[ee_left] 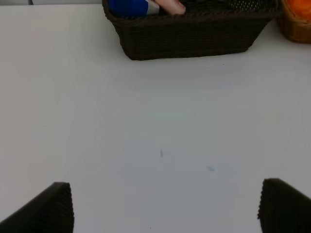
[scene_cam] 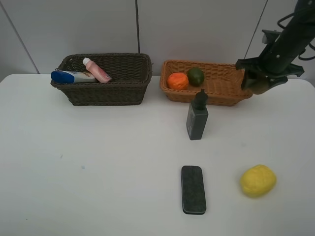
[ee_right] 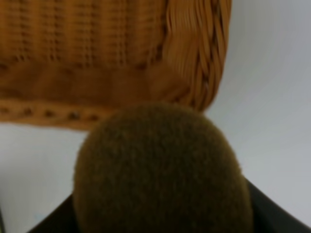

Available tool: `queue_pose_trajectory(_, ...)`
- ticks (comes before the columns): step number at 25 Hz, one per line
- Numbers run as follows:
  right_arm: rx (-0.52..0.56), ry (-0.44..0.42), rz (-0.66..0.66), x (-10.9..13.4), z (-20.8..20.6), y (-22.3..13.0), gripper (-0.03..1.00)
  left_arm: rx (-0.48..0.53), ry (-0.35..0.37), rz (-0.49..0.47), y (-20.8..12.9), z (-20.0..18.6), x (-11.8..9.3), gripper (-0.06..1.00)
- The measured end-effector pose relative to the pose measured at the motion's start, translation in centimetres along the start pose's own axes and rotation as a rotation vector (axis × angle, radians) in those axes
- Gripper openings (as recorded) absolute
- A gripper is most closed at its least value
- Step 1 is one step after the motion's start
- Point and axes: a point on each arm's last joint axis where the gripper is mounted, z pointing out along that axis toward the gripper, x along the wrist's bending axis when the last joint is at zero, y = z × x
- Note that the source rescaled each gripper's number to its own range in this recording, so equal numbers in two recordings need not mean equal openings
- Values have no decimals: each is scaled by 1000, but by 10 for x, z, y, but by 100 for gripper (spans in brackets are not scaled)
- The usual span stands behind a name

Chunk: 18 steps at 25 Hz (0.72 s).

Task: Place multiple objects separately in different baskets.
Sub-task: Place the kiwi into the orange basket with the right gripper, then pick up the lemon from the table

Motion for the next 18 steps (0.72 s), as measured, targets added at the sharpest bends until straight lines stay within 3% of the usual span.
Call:
queue_pose_trajectory(8, -93, 17, -26, 16, 17, 54, 35, 0, 0, 0, 0, 0, 0, 100)
queue_pose_trajectory(9, -98, 18, -31, 19, 18, 56, 40, 0, 0, 0, 0, 0, 0, 100)
queue_pose_trajectory(11, -105, 19, -40, 23, 20, 60, 70, 0, 0, 0, 0, 0, 0, 100)
queue_pose_trajectory(13, -93, 12, -55, 26, 19, 59, 89, 0, 0, 0, 0, 0, 0, 100)
queue_pose_trajectory(15, -64, 1, -68, 28, 17, 57, 96, 0, 0, 0, 0, 0, 0, 100)
queue_pose_trajectory(18, 9, -6, -70, 27, 12, 51, 99, 0, 0, 0, 0, 0, 0, 100)
